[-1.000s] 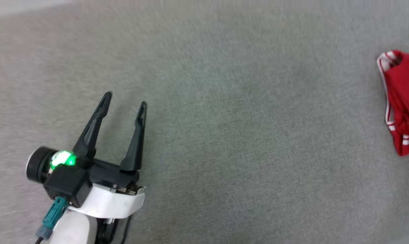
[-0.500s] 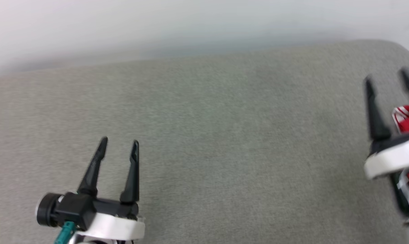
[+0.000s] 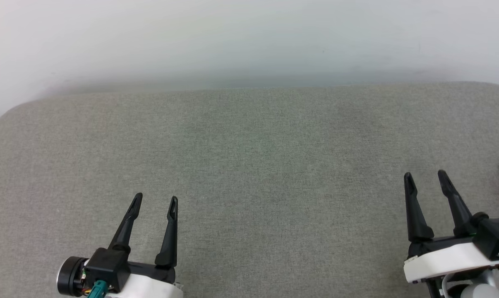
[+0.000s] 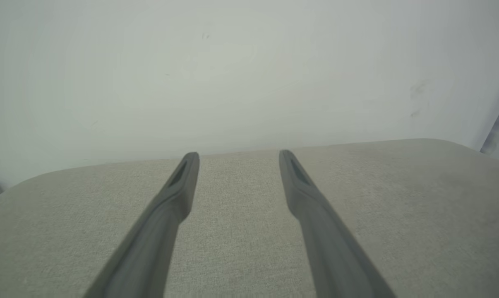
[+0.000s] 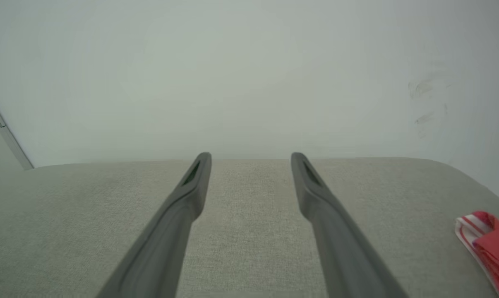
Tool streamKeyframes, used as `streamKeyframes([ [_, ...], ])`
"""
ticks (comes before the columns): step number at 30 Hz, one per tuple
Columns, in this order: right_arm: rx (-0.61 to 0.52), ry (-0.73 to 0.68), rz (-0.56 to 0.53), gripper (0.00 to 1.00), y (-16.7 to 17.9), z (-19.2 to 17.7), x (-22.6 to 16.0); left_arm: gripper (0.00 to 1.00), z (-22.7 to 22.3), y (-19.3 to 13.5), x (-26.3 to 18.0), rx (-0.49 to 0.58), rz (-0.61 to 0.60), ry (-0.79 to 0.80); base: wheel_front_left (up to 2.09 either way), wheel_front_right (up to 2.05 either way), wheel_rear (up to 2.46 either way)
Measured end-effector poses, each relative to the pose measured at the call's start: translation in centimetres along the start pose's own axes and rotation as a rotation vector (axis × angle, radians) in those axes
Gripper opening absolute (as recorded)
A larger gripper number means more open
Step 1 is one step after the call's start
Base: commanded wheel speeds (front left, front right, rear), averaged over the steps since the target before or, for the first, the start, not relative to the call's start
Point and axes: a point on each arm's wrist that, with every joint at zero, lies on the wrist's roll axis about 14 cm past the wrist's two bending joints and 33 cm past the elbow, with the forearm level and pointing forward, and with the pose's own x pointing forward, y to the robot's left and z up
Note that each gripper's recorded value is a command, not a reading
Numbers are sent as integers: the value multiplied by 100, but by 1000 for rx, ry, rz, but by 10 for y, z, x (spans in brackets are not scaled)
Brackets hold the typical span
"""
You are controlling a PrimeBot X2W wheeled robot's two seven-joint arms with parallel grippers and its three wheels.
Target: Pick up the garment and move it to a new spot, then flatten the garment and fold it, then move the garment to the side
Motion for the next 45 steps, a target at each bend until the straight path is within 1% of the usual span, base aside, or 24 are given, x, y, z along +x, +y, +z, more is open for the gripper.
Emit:
streamKeyframes([
  [9,20,6,-16,100,1,-9,-6,100,-4,2,-3,-8,10,13,0,0,0],
  [15,23,10,-16,100,3,-12,-6,100,-4,7,-2,15,23,14,0,0,0],
  [27,34,0,-16,100,4,-10,-8,100,-1,7,-2,10,25,5,0,0,0],
  [28,34,2,-16,0,4,-11,-8,0,-2,8,-3,10,27,6,0,0,0],
  [33,53,58,-27,0,2,-27,-15,0,-19,8,-11,-14,35,67,0,0,0],
  [45,278,81,-90,0,-6,-34,-18,0,-27,19,-12,-252,109,92,0,0,0],
])
